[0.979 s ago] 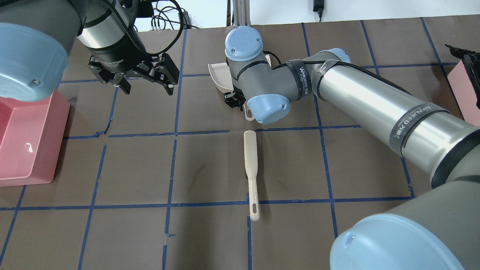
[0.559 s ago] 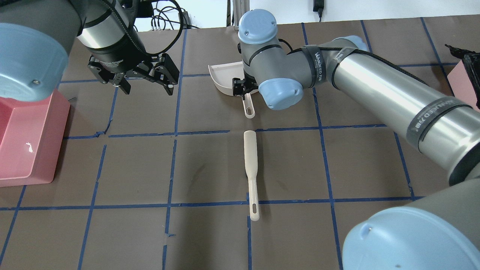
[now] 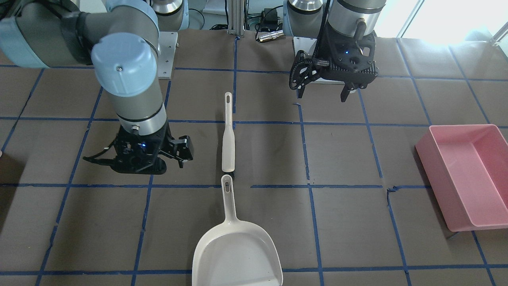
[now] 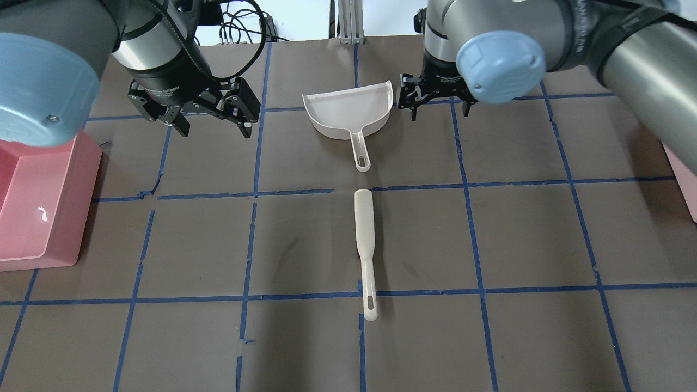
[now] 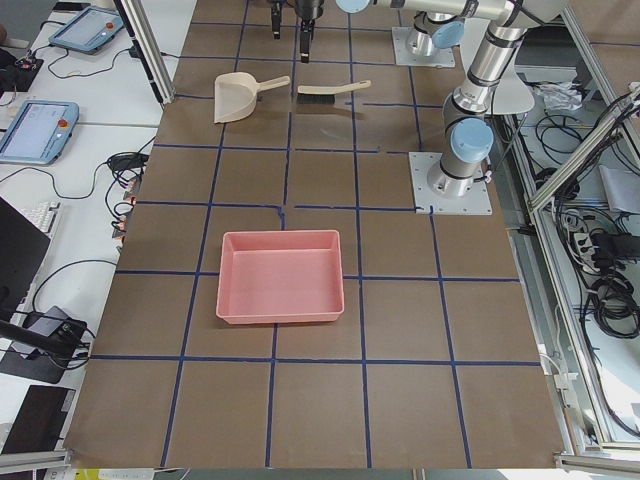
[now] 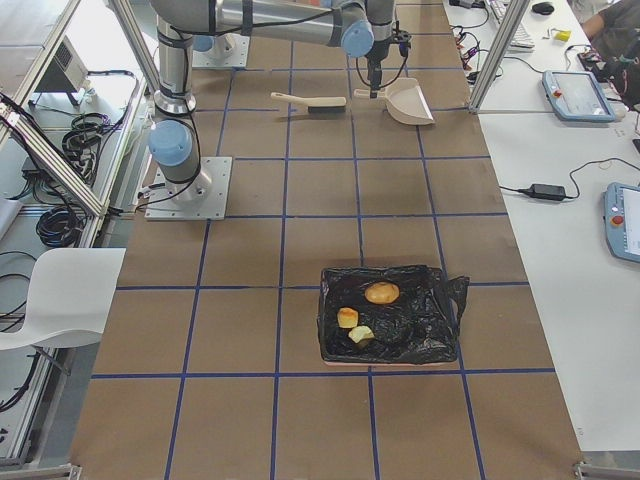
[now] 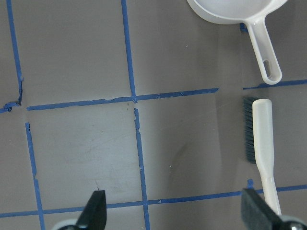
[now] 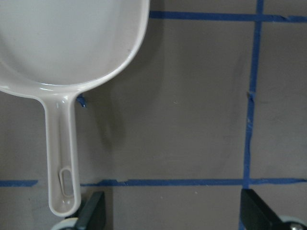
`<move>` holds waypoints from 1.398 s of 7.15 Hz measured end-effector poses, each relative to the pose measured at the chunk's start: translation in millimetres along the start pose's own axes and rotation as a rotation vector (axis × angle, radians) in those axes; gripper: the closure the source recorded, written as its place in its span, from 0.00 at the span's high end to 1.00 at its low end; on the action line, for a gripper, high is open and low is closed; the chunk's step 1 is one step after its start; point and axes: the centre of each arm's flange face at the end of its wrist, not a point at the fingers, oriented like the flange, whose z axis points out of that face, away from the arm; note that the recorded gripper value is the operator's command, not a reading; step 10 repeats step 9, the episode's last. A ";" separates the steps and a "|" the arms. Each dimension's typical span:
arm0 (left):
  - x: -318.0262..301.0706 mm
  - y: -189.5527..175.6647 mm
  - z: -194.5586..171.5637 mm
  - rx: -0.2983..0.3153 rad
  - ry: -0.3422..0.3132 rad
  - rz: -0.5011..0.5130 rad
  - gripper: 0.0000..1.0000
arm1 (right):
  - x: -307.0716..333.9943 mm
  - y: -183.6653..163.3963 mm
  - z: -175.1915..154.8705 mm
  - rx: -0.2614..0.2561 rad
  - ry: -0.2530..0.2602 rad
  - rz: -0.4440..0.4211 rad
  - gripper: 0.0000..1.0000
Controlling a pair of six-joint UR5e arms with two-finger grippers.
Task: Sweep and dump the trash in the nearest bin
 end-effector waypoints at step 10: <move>-0.1 0.0 0.2 -0.001 -0.001 0.000 1.00 | 84.6 65.3 -103.1 -0.039 -0.088 0.028 1.00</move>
